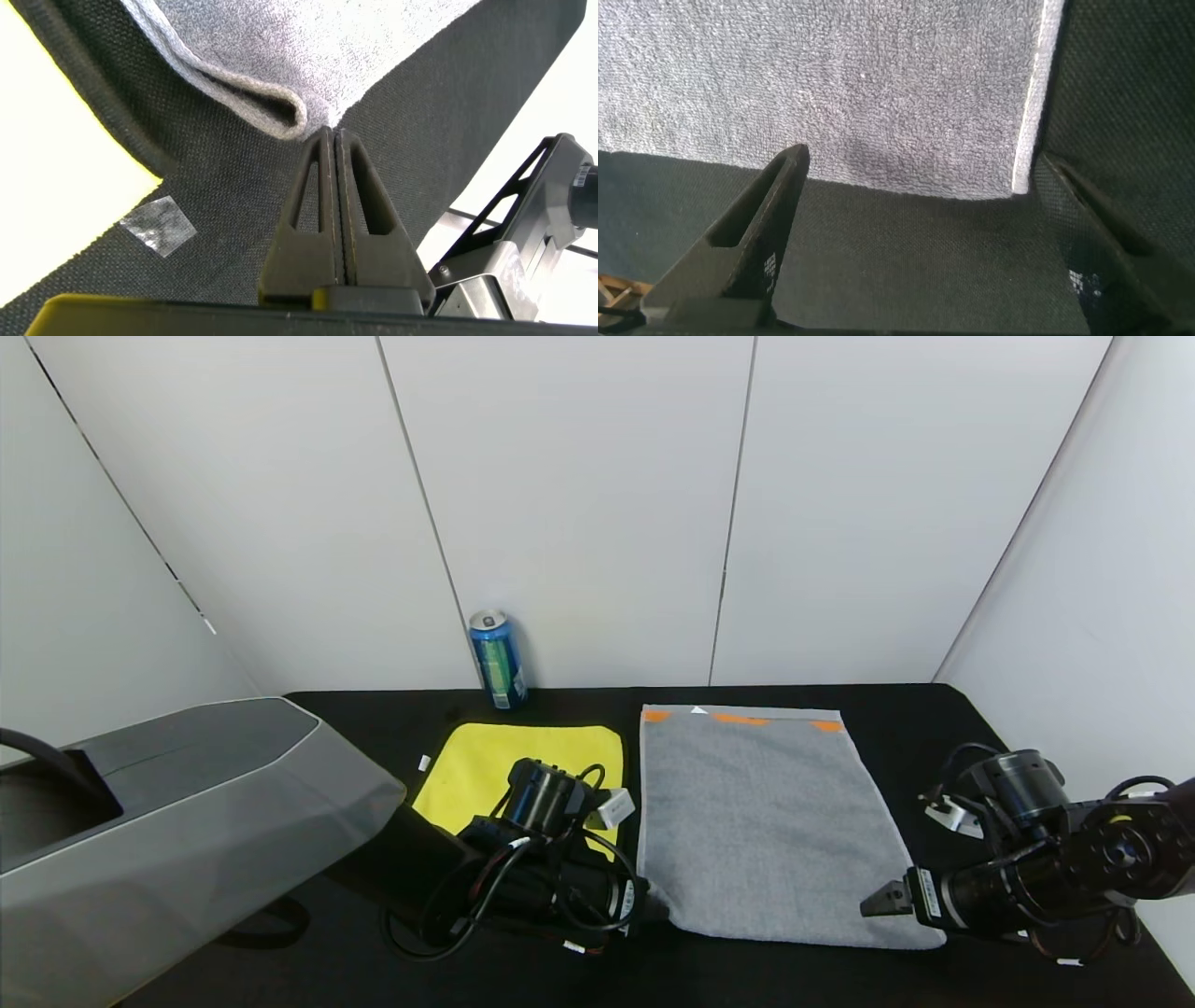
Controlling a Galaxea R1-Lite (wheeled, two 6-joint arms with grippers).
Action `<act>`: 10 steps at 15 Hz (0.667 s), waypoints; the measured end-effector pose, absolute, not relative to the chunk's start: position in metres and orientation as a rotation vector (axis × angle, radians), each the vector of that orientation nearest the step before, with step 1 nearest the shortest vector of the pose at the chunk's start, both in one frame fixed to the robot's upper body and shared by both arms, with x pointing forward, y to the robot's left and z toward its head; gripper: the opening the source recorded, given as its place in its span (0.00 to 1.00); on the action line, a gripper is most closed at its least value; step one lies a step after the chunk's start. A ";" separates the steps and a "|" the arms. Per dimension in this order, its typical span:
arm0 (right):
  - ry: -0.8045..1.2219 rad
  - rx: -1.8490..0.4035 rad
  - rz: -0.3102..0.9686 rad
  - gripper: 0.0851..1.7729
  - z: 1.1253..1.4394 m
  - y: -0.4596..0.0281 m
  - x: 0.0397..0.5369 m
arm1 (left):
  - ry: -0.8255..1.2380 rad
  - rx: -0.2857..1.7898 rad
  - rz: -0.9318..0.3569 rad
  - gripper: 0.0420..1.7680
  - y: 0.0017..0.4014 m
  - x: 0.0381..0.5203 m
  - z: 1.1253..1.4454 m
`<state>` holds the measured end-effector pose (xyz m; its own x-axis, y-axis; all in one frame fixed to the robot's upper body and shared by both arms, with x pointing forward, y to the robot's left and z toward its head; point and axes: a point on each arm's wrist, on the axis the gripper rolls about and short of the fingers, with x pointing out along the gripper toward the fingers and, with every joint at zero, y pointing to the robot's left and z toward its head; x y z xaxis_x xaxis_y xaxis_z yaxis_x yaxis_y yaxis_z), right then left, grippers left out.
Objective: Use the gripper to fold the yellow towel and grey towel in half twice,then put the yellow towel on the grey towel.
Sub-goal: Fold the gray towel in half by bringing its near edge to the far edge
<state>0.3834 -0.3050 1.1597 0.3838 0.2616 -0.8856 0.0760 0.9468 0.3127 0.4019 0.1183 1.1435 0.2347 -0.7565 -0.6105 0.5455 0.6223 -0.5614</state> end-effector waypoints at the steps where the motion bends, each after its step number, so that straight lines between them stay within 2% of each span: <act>1: 1.177 0.325 0.121 0.96 1.160 -0.305 0.383 | 0.985 -0.251 -0.906 0.04 0.118 0.402 1.144; 4: 1.179 0.325 0.122 0.96 1.159 -0.305 0.383 | 0.983 -0.250 -0.907 0.04 0.118 0.402 1.144; 7: 1.181 0.324 0.121 0.67 1.159 -0.305 0.383 | 0.983 -0.248 -0.907 0.04 0.118 0.402 1.144; 10: 1.181 0.324 0.119 0.46 1.159 -0.305 0.383 | 0.984 -0.248 -0.907 0.04 0.118 0.402 1.144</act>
